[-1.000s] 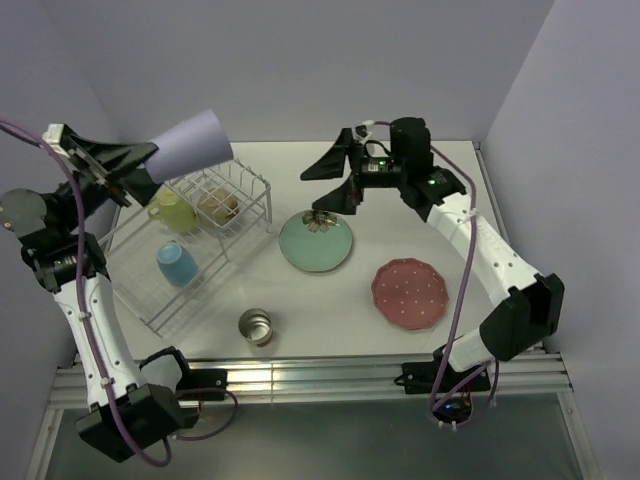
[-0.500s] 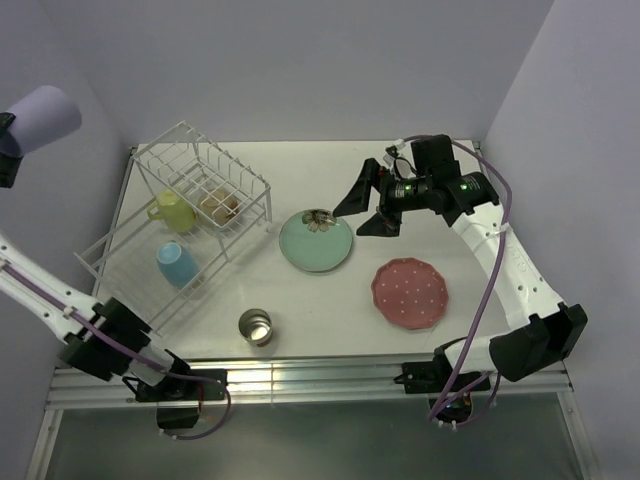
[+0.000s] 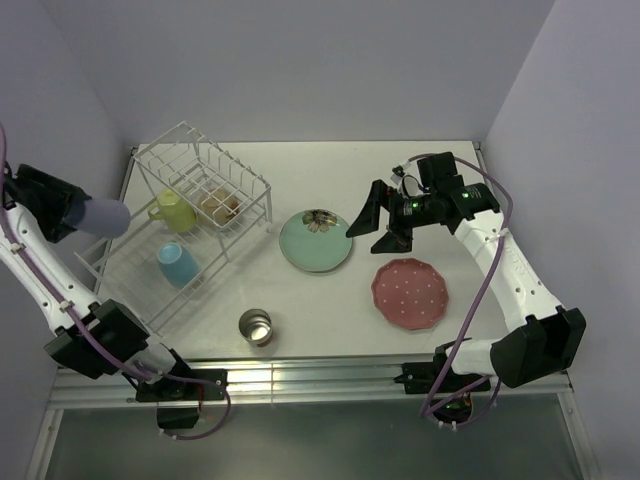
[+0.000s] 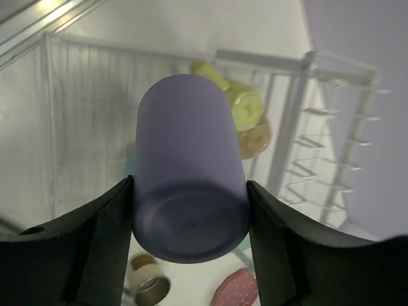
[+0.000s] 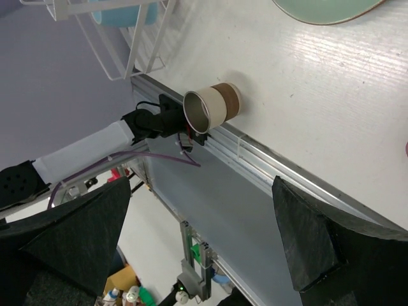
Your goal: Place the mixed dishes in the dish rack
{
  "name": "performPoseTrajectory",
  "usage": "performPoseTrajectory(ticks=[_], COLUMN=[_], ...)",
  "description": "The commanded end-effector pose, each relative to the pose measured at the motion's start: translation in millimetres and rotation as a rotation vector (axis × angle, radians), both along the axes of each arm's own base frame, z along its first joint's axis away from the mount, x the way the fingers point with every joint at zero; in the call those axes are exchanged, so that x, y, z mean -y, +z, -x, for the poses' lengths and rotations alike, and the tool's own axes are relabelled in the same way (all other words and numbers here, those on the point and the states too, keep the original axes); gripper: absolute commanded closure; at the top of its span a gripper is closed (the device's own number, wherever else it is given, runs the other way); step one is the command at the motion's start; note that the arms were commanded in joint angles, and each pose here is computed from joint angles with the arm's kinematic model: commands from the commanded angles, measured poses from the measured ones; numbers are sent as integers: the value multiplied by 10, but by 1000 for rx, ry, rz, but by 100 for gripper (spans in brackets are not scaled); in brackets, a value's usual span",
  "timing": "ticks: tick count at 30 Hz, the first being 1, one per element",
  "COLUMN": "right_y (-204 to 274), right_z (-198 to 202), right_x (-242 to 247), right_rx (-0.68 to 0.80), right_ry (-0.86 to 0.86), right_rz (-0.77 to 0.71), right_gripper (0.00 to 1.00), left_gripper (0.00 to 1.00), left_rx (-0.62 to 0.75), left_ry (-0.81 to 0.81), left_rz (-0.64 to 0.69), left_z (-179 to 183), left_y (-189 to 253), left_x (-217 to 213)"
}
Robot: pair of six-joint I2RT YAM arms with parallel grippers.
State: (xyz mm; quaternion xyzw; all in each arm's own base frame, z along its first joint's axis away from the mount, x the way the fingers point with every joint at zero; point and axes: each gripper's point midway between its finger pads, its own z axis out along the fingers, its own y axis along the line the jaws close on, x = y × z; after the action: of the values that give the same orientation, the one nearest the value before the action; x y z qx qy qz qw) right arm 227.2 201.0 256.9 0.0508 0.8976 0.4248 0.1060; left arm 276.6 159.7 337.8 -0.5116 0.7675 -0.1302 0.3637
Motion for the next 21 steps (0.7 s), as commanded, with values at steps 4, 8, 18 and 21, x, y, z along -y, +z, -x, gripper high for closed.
performPoseTrajectory(ticks=[4, 8, 18, 21], right_y=[14, -7, -70, -57], right_z=[21, 21, 59, 76], right_x=[56, 99, 62, 14], right_rx=[41, 46, 43, 57], right_ry=[44, 41, 84, 115], right_rz=[6, 37, 70, 95], right_gripper=[0, 0, 0, 0], left_gripper=[100, 100, 100, 100], left_rx=[-211, -226, -274, -265], left_ry=[15, 21, -35, -44], left_rz=[-90, -121, -94, -105], left_z=[131, 65, -251, -403], left_y=[-453, -610, -1172, -1246], left_x=[66, 45, 313, 300])
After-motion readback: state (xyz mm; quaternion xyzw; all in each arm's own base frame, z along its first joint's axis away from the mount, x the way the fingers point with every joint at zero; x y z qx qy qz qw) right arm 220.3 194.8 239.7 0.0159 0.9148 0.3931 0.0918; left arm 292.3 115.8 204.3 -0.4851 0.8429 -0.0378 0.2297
